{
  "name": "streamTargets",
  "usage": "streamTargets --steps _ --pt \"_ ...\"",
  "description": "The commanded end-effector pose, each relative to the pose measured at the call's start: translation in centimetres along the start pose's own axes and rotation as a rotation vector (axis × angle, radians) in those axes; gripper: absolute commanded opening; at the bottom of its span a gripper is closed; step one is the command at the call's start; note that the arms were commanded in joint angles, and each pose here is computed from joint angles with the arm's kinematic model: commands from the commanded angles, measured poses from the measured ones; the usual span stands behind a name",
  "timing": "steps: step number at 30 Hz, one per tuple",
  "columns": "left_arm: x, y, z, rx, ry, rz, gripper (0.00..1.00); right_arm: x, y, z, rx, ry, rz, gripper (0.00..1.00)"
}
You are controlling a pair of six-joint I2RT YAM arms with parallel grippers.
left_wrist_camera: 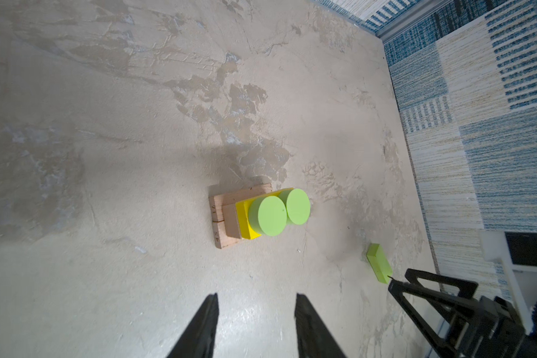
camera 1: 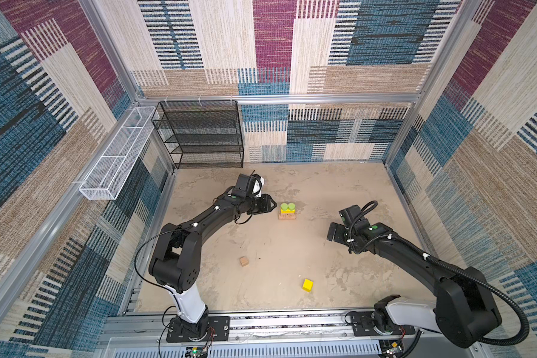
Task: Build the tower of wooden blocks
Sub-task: 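Raise the right gripper and move it over the green rectangular block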
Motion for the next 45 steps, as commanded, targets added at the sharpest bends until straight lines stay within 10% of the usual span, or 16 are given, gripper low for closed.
streamTargets --steps 1,45 --pt "0.0 0.2 0.0 0.020 0.005 0.018 0.45 0.0 -0.8 0.6 0.070 -0.059 -0.022 0.99" --pt "0.3 0.6 -0.2 0.017 0.027 0.026 0.45 4.7 -0.9 -2.4 0.114 0.224 0.166 0.92"
Point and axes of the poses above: each gripper's point midway between its finger pads, its own x axis out along the fingers, its own y axis along the line the jaws close on, z = x × y, the point moved 6 cm from there along -x, back along the fingers, and after that the axes turned 14 degrees about x, right-handed, at the moved point
